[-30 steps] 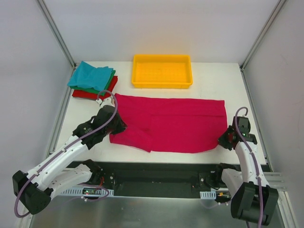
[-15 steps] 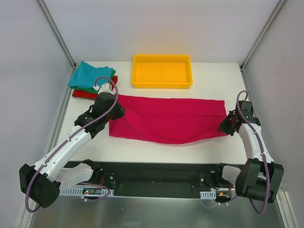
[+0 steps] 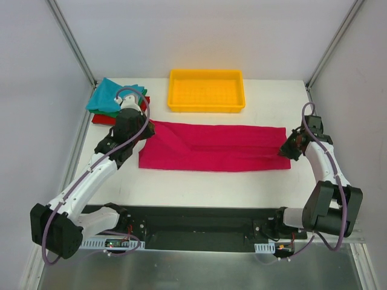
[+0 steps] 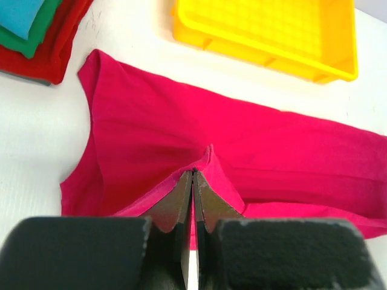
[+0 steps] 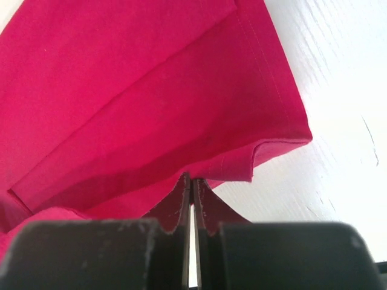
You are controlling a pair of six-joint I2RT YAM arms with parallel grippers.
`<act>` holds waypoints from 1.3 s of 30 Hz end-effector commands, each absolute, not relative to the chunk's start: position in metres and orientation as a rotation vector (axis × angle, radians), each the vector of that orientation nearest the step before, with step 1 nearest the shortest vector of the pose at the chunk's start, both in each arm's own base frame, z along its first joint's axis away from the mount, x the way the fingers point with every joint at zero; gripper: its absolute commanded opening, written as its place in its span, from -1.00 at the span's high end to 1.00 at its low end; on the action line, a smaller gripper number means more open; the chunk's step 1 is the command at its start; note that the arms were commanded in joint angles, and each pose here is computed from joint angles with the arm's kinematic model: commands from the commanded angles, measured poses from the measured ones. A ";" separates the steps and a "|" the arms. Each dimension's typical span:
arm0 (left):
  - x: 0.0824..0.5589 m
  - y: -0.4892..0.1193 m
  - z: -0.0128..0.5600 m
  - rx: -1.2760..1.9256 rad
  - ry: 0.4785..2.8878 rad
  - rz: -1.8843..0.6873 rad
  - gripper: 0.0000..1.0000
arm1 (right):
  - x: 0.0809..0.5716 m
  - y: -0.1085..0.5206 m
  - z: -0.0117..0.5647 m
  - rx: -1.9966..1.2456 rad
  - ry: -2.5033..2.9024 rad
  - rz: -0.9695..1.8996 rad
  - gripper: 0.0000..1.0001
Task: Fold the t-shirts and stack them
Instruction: Fold the other side of the tshirt into a rectangle, then rotate the tshirt 90 degrees
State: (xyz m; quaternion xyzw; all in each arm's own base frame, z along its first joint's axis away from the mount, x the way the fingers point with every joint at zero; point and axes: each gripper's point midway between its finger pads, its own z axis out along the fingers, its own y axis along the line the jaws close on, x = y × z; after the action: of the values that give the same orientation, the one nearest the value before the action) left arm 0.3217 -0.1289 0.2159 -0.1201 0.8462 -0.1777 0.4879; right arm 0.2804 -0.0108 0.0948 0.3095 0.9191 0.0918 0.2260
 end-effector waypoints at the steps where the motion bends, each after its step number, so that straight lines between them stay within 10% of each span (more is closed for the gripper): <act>1: 0.354 -0.127 0.239 -0.246 1.959 -0.428 1.00 | 0.302 -0.014 0.104 0.828 2.503 0.271 0.96; 15: 0.415 -0.096 0.189 -0.285 2.028 -0.252 1.00 | 0.346 -0.033 0.086 0.864 2.537 0.186 0.63; 21: 0.437 -0.090 0.182 -0.286 2.097 -0.153 -0.04 | 0.358 -0.046 0.108 0.827 2.500 0.103 -0.05; 25: 0.426 -0.109 0.193 -0.261 2.120 -0.291 -0.78 | 0.344 -0.049 0.122 0.777 2.479 0.049 -0.99; 39: 0.359 -0.200 0.105 -0.259 2.447 -0.753 -0.98 | 0.391 0.061 0.093 0.267 2.634 0.396 -0.92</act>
State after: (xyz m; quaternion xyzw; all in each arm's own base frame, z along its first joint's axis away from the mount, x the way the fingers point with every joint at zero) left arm 0.3709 -0.1783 0.1443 -0.0774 0.8947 -0.2465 0.3643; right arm 0.3490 0.0282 0.0935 0.1629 0.9538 0.1111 0.2266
